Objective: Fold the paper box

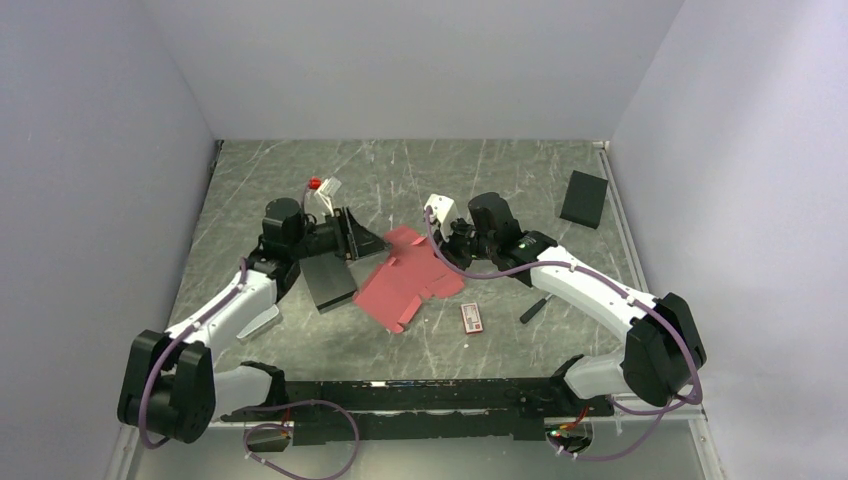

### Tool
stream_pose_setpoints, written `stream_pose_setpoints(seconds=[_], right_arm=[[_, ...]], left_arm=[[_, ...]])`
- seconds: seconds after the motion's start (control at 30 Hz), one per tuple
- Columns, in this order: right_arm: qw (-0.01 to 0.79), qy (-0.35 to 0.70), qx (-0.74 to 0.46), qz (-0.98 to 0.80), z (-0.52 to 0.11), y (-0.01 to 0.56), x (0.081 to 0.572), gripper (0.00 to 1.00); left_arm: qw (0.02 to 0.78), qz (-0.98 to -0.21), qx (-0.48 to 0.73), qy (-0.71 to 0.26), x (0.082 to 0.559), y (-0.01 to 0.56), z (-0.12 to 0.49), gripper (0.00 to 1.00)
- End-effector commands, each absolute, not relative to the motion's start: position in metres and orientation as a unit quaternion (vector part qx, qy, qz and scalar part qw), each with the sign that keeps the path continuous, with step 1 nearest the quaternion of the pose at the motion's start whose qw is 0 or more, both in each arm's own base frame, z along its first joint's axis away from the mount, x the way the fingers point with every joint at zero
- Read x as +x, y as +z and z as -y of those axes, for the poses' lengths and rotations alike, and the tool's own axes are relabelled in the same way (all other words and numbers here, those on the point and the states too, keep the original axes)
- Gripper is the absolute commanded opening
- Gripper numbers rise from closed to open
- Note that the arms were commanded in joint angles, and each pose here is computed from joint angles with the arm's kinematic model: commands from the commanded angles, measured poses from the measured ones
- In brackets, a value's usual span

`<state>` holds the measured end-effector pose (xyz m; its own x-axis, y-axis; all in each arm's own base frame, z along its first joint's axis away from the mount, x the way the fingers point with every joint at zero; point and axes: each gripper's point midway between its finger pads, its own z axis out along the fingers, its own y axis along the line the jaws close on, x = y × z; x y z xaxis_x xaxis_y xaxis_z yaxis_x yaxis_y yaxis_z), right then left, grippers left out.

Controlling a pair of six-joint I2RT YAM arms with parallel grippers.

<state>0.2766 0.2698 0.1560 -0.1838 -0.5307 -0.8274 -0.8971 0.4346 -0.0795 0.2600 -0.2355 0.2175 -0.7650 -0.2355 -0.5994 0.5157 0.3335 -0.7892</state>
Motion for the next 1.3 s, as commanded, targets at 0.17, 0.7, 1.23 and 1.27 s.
stream_pose_setpoints(seconds=[0.17, 0.7, 1.23, 1.27], right_arm=[[0.442, 0.239, -0.491, -0.712, -0.278, 0.177, 0.277, 0.00], [0.420, 0.280, -0.503, -0.702, -0.283, 0.175, 0.265, 0.00], [0.410, 0.298, -0.507, -0.697, -0.285, 0.173, 0.261, 0.00], [0.409, 0.300, -0.508, -0.697, -0.285, 0.173, 0.260, 0.00]], left_arm=[[0.396, -0.767, 0.160, -0.479, 0.269, 0.225, 0.219, 0.65], [0.484, -0.686, 0.170, -0.516, 0.259, 0.225, 0.224, 0.59], [0.469, -0.676, 0.245, -0.513, 0.259, 0.222, 0.248, 0.00], [0.474, -0.676, 0.254, -0.504, 0.258, 0.222, 0.249, 0.00]])
